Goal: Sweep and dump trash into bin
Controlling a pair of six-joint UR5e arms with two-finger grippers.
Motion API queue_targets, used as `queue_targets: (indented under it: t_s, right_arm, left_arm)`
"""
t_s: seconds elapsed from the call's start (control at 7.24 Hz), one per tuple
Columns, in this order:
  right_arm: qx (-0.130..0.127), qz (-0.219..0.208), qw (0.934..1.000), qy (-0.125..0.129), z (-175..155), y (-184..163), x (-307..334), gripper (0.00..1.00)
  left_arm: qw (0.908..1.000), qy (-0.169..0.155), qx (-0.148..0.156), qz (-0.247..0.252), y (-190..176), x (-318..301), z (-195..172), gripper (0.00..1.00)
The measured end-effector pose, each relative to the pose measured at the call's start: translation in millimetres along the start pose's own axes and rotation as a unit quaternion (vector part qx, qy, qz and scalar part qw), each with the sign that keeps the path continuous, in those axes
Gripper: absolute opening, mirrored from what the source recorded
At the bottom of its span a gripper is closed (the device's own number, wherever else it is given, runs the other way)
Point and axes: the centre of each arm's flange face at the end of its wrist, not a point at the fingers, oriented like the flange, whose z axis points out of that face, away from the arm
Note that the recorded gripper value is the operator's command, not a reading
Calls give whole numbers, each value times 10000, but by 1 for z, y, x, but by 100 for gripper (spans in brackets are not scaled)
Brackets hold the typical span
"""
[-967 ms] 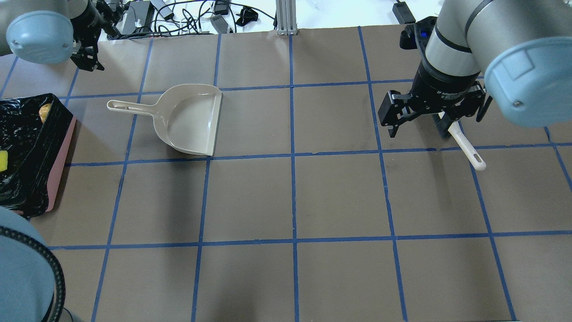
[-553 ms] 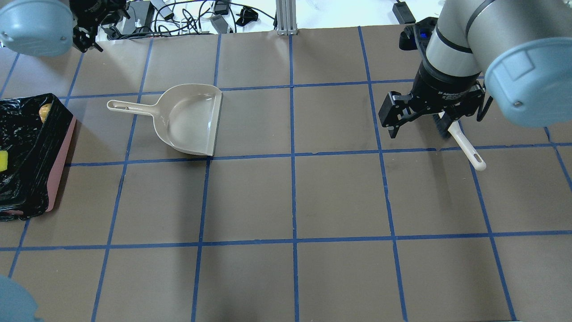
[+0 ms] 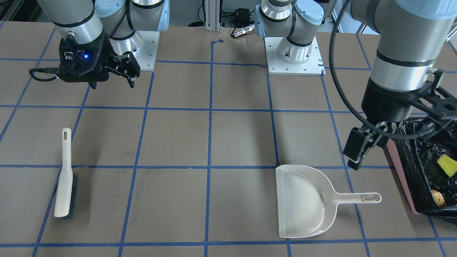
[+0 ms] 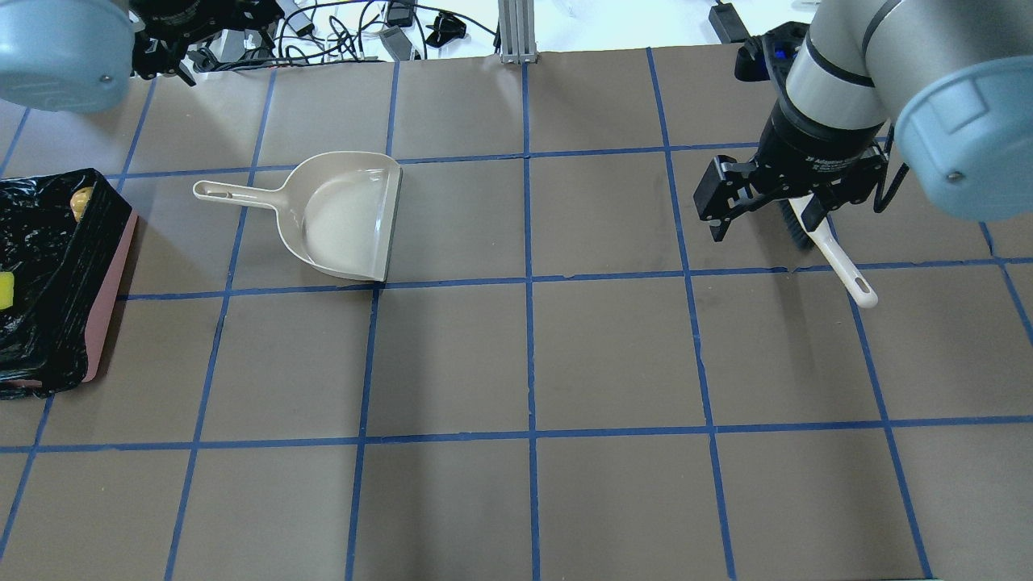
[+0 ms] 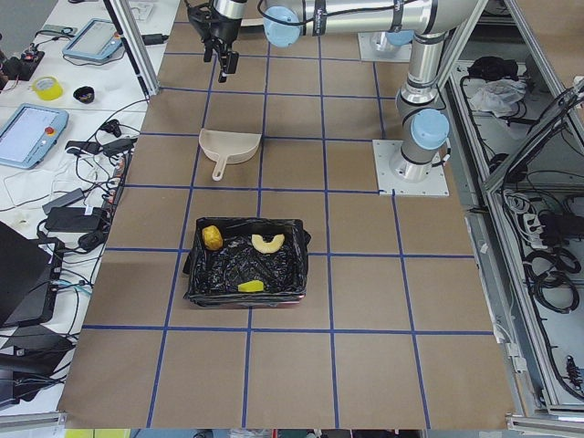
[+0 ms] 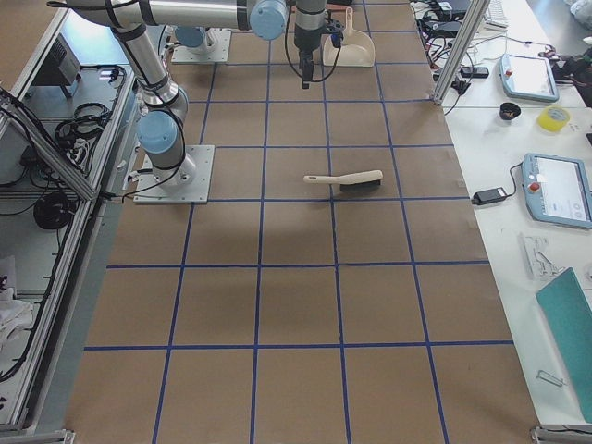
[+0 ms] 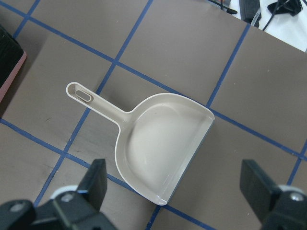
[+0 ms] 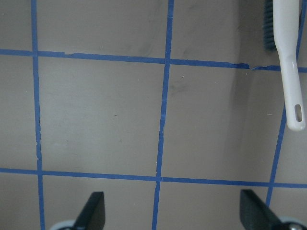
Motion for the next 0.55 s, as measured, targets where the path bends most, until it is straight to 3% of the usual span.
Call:
queue_targets:
  t_s: [0.28, 0.55]
  right_arm:
    - [0, -18, 10000, -39, 0, 1, -1, 100]
    - [-6, -38, 9999, -129, 0, 1, -3, 100]
  left_arm:
    - [9963, -1, -519, 679, 26, 6, -9, 100]
    - [9816, 186, -1201, 1474, 62, 10, -26, 100]
